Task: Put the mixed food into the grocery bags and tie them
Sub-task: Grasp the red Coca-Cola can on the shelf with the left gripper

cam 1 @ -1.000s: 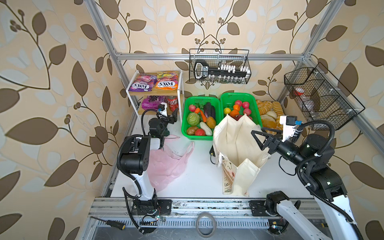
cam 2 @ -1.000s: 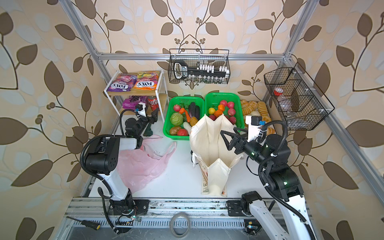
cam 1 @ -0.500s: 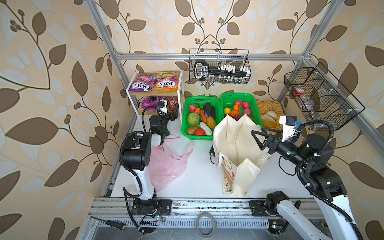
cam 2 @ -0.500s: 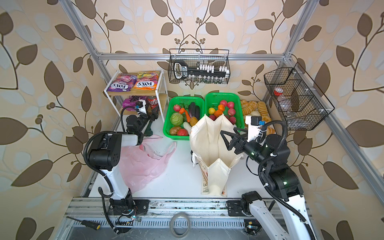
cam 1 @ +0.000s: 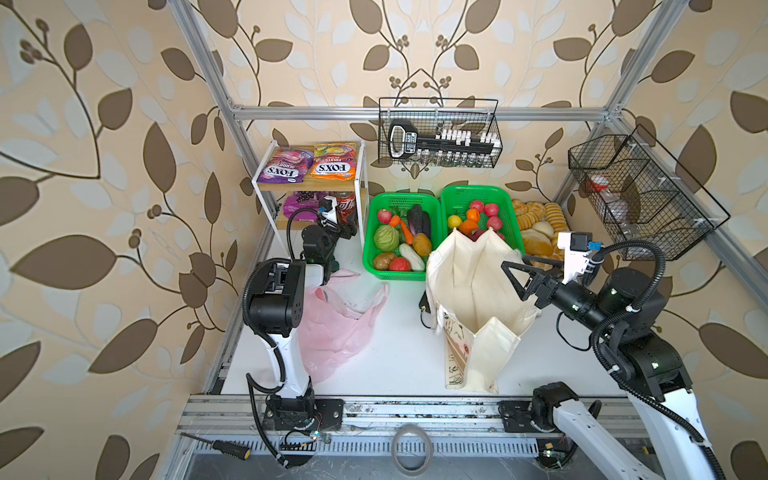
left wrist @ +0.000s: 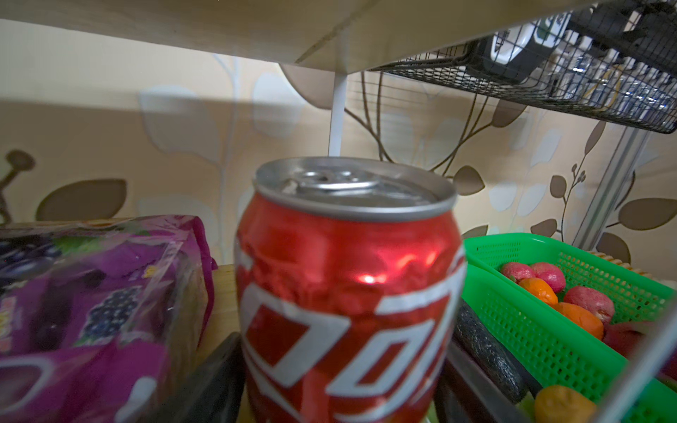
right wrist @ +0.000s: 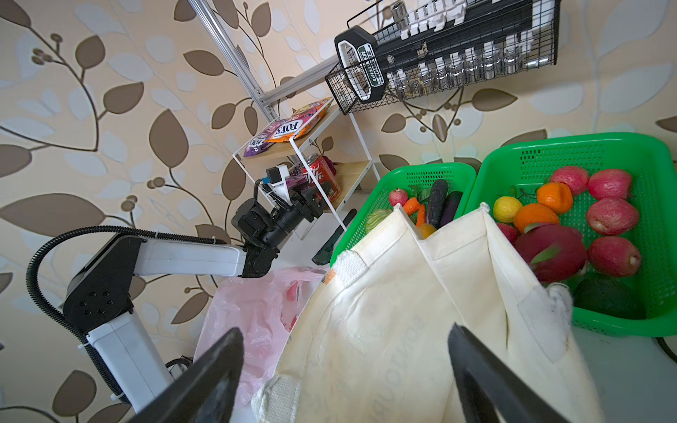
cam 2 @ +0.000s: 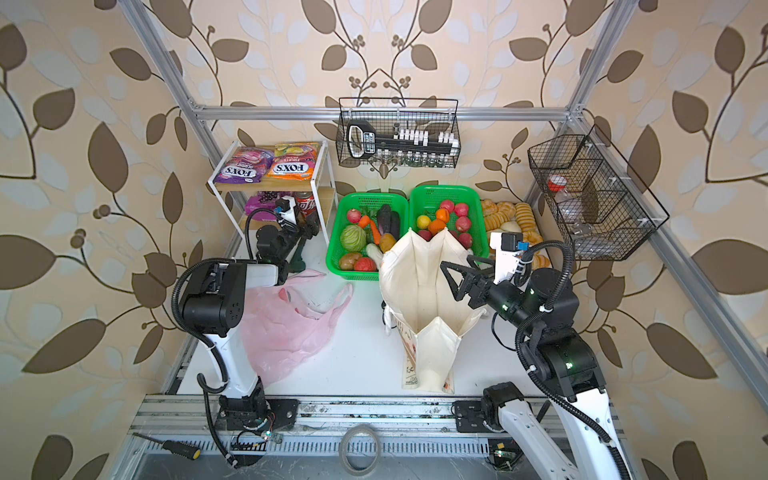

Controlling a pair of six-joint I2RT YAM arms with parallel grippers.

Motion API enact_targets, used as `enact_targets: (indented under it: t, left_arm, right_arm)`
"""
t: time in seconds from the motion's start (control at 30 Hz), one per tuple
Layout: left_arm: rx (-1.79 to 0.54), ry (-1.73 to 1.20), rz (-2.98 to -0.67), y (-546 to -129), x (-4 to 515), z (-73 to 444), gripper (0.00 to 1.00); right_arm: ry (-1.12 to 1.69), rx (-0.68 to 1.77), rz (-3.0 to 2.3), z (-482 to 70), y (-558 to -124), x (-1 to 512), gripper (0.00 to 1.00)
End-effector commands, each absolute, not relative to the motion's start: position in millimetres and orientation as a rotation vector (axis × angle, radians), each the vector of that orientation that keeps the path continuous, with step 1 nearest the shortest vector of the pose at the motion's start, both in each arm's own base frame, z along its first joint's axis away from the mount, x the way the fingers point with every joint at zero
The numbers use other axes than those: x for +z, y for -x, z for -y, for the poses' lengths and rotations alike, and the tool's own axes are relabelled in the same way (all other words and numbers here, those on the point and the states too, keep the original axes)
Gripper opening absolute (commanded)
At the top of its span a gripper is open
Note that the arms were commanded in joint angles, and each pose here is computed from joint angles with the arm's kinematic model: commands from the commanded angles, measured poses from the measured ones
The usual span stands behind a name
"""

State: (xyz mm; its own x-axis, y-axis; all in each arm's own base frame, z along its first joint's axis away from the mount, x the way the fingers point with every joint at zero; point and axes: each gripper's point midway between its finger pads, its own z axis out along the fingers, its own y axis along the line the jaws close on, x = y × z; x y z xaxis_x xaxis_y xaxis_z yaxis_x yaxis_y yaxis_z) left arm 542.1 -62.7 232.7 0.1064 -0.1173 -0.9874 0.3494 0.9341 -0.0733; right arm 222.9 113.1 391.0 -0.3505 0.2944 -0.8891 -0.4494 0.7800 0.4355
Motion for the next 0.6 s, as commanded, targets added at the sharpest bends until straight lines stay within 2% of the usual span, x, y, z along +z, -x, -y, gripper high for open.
enact_targets:
  t: [0.0,0.2,0.57]
  left_arm:
    - [-0.290,-0.218,-1.378,-549.5,247.7,60.9,0.79]
    - [-0.282,-0.207,-1.380,-552.1,244.2,61.3,0.78]
    - [-0.292,-0.225,-1.357,-547.2,248.3,70.5,0.60]
  right_arm:
    - [0.113,0.759,-1.784,-112.2,-224.4,384.6,0.88]
    - [0.110,0.756,-1.789,-111.7,-224.2,382.1,0.88]
    - [0.100,0.761,-1.795,-111.0,-222.7,380.3,0.88]
